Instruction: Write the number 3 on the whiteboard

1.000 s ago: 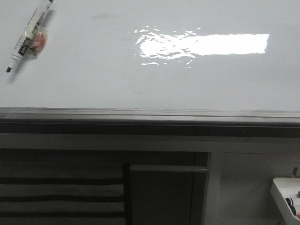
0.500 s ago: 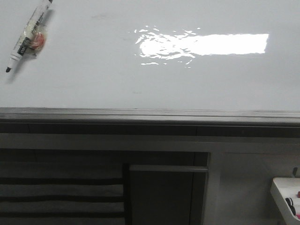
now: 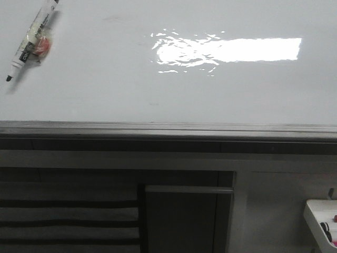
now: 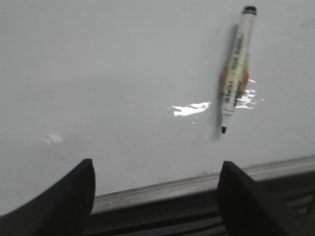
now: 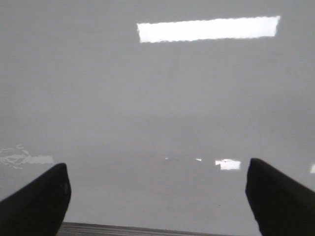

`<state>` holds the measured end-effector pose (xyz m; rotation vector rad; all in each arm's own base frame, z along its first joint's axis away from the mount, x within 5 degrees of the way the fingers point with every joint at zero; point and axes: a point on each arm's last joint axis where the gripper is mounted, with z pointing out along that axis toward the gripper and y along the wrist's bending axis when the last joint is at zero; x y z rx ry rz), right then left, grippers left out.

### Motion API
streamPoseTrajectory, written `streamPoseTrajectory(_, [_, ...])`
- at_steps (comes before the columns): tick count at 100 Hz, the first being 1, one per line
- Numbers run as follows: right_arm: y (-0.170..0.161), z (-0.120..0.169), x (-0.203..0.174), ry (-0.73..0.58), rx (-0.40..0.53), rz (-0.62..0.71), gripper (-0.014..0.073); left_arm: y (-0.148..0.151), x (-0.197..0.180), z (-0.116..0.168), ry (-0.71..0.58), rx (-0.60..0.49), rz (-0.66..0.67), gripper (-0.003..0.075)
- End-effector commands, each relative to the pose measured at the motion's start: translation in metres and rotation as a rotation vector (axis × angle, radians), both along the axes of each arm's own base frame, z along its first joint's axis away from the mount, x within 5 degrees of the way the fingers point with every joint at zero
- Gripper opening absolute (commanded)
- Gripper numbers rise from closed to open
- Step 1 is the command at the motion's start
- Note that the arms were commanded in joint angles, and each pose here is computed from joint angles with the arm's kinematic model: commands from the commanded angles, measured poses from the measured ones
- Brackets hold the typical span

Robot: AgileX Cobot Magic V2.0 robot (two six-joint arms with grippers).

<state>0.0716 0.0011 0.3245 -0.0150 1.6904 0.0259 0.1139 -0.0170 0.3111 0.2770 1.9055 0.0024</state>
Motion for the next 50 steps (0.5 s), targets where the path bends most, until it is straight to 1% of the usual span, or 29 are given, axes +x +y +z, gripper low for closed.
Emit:
streamPoseTrajectory(1, [0.0, 0.018, 0.001, -0.106, -0.016, 0.0, 0.065, -0.011, 0.019, 0.013, -0.039, 0.015, -0.07, 0.0433])
streamPoseTrajectory(13, [0.0, 0.018, 0.001, -0.104, -0.016, 0.0, 0.065, -0.027, 0.046, 0.005, 0.064, 0.037, -0.128, 0.04])
streamPoseTrajectory(27, [0.0, 0.017, 0.001, -0.102, -0.016, 0.0, 0.065, -0.043, 0.076, -0.002, 0.15, 0.053, -0.165, 0.0367])
streamPoseTrajectory(50, [0.0, 0.016, 0.001, -0.096, -0.016, -0.001, 0.065, -0.066, 0.118, -0.01, 0.189, 0.038, -0.196, 0.0323])
